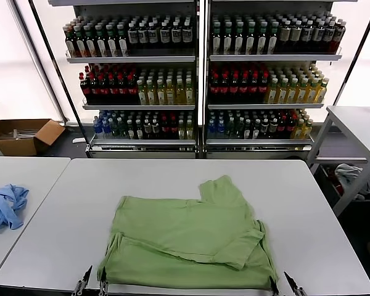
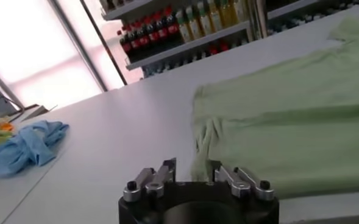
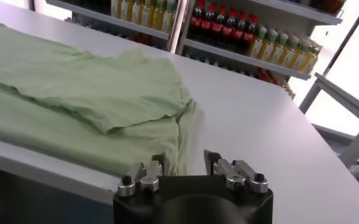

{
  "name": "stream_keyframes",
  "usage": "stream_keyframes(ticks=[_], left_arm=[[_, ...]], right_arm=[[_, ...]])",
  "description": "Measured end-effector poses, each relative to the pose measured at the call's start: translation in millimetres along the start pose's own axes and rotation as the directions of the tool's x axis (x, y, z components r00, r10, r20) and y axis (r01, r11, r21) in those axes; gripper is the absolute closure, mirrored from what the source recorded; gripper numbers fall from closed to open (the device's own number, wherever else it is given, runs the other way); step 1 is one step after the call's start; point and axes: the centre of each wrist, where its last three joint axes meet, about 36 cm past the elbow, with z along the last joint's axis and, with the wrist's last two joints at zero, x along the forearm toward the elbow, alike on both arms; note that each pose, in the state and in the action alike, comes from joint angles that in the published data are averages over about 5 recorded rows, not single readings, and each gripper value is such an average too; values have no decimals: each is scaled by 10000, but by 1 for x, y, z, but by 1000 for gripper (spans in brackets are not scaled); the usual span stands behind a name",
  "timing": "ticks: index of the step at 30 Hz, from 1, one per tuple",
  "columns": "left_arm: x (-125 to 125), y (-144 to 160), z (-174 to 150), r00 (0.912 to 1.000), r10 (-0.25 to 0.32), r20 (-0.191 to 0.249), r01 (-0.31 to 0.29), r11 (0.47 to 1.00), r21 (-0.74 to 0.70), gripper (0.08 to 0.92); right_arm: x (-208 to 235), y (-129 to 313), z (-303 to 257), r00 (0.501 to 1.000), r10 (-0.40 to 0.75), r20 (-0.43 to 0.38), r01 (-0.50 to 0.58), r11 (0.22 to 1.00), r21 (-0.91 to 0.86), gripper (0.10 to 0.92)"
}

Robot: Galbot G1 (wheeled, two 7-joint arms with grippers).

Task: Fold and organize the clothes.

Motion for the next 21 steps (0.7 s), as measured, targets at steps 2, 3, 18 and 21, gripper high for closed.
stream_keyframes(ticks=[2,3,18,21], left_arm=[[3,2,-5,9997,-101,224,100,9999,37,500],[3,3,-9,9992,-154,357,152,9999,70,474],[-55,22,-70,9633,943,2512,-1240,9867,1051,178],[-74,25,-80,9501,1478,2746,-1842,9765,1117,177]], right_arm=[[-3,-5,-9,9997,113,227,-113,9999,-20,385],[-6,-8,-13,9993,169,341,-167,9999,-38,351],[-123,-45,-83,9806,-36,1961,278,9923,-1205,200],[-159,-46,-97,9789,-165,2037,470,9882,-1457,200]])
